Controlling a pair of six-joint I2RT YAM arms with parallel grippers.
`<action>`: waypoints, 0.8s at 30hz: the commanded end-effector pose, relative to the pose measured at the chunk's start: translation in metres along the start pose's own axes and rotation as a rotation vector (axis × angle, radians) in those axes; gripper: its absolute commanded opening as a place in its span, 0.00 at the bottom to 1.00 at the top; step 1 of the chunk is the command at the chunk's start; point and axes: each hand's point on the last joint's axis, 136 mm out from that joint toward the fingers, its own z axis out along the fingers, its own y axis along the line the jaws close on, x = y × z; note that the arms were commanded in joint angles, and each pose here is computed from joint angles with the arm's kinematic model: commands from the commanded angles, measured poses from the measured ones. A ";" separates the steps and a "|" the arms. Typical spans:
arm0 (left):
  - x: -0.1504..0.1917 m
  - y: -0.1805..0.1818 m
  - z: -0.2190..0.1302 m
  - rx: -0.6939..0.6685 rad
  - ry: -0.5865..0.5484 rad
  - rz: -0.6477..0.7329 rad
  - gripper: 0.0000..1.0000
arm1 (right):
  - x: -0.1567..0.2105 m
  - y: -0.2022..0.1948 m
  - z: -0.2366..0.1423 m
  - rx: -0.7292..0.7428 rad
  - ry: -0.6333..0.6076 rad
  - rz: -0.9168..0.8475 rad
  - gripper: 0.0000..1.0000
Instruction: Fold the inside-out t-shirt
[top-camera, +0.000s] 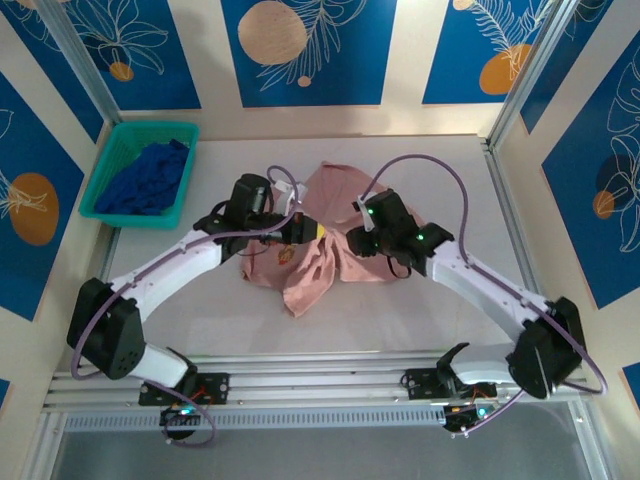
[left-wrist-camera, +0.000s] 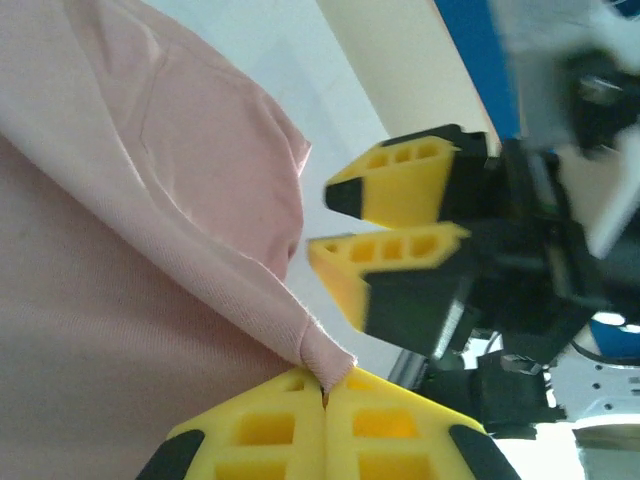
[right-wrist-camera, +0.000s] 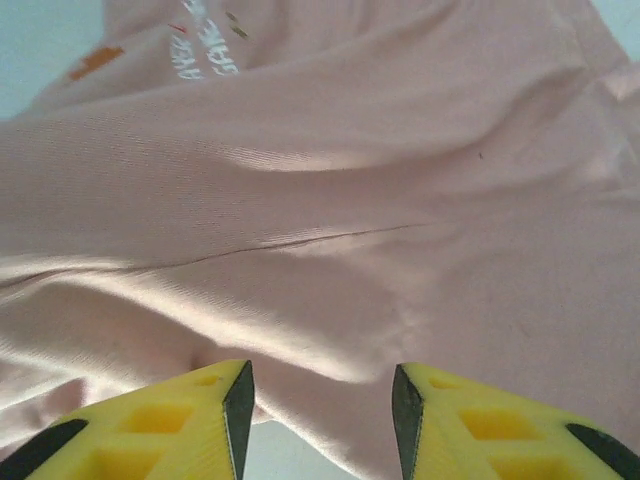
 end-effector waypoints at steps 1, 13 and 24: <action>0.005 -0.005 -0.004 0.031 0.009 -0.073 0.00 | 0.005 0.041 -0.028 -0.173 -0.074 -0.127 0.49; 0.009 -0.008 -0.007 0.044 0.009 -0.076 0.00 | -0.011 0.080 0.013 -0.277 -0.144 -0.193 0.69; -0.007 0.047 -0.041 -0.359 -0.116 0.022 0.00 | 0.006 0.086 0.017 -0.428 -0.091 -0.137 0.00</action>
